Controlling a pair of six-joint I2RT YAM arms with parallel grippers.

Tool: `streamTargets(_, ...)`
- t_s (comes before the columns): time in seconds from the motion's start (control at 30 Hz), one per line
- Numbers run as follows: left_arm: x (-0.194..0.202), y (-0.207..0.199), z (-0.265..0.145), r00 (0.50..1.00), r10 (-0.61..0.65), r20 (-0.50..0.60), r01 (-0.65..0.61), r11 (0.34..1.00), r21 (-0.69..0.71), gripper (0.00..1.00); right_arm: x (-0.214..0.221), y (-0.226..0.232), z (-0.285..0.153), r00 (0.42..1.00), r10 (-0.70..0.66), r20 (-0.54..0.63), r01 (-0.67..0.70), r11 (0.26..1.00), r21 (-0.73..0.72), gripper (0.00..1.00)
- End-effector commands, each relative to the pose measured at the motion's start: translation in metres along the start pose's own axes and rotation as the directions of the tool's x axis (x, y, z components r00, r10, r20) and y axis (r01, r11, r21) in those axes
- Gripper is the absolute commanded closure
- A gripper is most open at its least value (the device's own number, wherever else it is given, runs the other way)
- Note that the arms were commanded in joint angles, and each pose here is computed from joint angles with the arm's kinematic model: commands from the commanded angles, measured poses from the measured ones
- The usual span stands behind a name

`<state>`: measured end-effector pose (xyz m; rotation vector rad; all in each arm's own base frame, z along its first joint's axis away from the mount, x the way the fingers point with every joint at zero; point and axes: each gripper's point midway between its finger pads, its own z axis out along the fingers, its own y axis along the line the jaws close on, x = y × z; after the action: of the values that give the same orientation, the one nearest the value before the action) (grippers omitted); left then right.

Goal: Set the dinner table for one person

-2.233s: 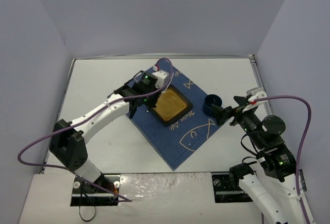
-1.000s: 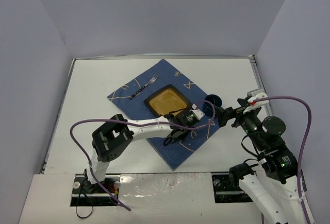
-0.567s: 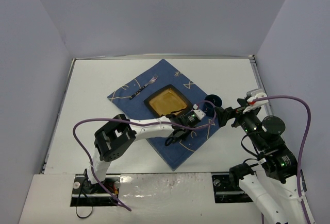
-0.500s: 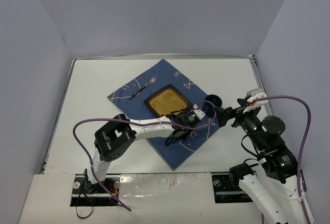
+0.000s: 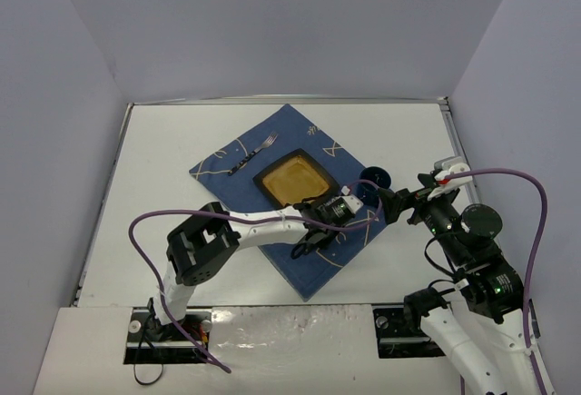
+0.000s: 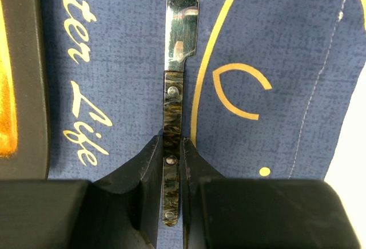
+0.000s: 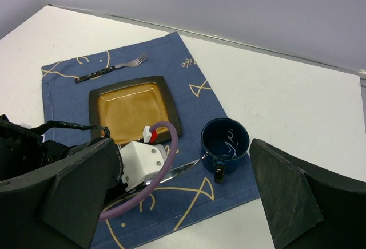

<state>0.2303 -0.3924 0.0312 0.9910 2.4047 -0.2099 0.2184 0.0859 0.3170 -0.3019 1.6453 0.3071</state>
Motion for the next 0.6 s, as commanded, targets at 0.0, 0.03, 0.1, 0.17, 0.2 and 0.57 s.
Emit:
streamTargets(0.0, -0.030, -0.011, -0.022, 0.996, -0.028, 0.079, 0.026, 0.999, 0.024, 0.97, -0.025, -0.003, 0.000, 0.997, -0.015, 0.082, 0.014, 1.000, 0.017, 0.00)
streamTargets(0.03, -0.030, -0.011, -0.023, 0.996, -0.028, 0.079, 0.026, 0.999, 0.024, 0.97, -0.025, -0.003, 0.000, 0.997, -0.014, 0.082, 0.013, 1.000, 0.017, 0.00)
streamTargets(0.1, -0.030, -0.012, -0.023, 0.996, -0.026, 0.081, 0.025, 0.999, 0.024, 0.97, -0.025, -0.003, -0.001, 0.997, -0.013, 0.082, 0.011, 1.000, 0.018, 0.00)
streamTargets(0.17, -0.031, -0.012, -0.023, 0.996, -0.025, 0.081, 0.024, 1.000, 0.019, 0.97, -0.026, -0.003, -0.001, 0.996, -0.013, 0.086, 0.011, 1.000, 0.017, 0.00)
streamTargets(0.2, -0.031, -0.011, -0.023, 0.996, -0.025, 0.081, 0.023, 1.000, 0.019, 0.97, -0.026, -0.003, -0.001, 0.996, -0.013, 0.087, 0.012, 1.000, 0.016, 0.00)
streamTargets(0.57, -0.040, -0.005, -0.034, 0.993, -0.038, 0.113, 0.040, 0.999, -0.011, 0.50, -0.032, -0.003, -0.004, 0.995, -0.012, 0.100, 0.010, 1.000, 0.019, 0.00)
